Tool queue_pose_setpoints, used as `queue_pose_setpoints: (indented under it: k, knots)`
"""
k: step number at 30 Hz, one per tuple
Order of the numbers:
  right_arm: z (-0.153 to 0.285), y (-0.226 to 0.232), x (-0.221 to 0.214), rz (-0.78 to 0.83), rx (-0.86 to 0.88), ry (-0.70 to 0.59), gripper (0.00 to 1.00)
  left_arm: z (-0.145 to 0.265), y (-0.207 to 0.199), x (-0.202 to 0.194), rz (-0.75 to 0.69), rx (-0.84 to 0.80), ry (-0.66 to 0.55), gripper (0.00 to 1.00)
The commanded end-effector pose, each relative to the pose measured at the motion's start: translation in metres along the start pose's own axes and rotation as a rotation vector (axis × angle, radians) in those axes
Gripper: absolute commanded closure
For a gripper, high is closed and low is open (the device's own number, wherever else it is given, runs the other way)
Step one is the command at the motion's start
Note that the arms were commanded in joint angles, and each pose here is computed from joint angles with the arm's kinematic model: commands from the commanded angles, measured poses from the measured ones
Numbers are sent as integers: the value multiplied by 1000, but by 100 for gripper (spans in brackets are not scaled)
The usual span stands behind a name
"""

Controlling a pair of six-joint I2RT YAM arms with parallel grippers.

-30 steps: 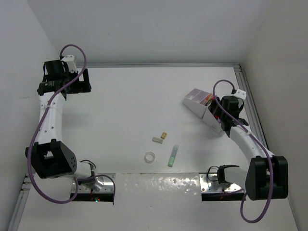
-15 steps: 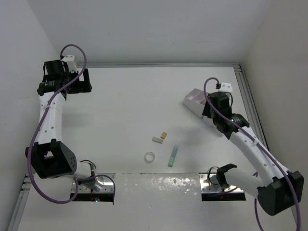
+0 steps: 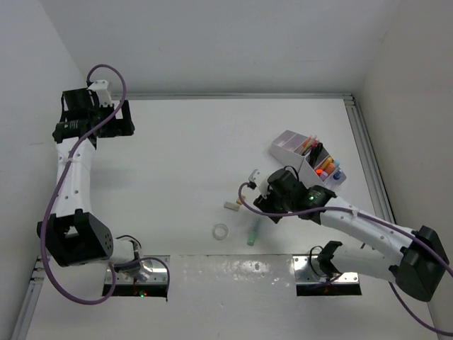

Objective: Sort the stationery into containers
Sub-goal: Pick up the pen from the center of the board.

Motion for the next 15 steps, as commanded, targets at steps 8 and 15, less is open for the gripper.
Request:
queue_pose_setpoints:
  k: [8,15]
  knots:
    - [-2,25,37,-271,-55,-120,55,28,5,17,-16,55,-95,0]
    - [-13,23,26,-1032,-382,-187,45,26,5,16,4,34,-107,0]
Point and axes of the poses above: each gripper's point midway between its finger pads, its own z axis back along the fingers, its own y axis along the line the jaws close on, x = y × z, the point moved 3 cm from there along z, back along the fingers, and after that the axes turned 15 degrees about -z, right-handed, at the moved point
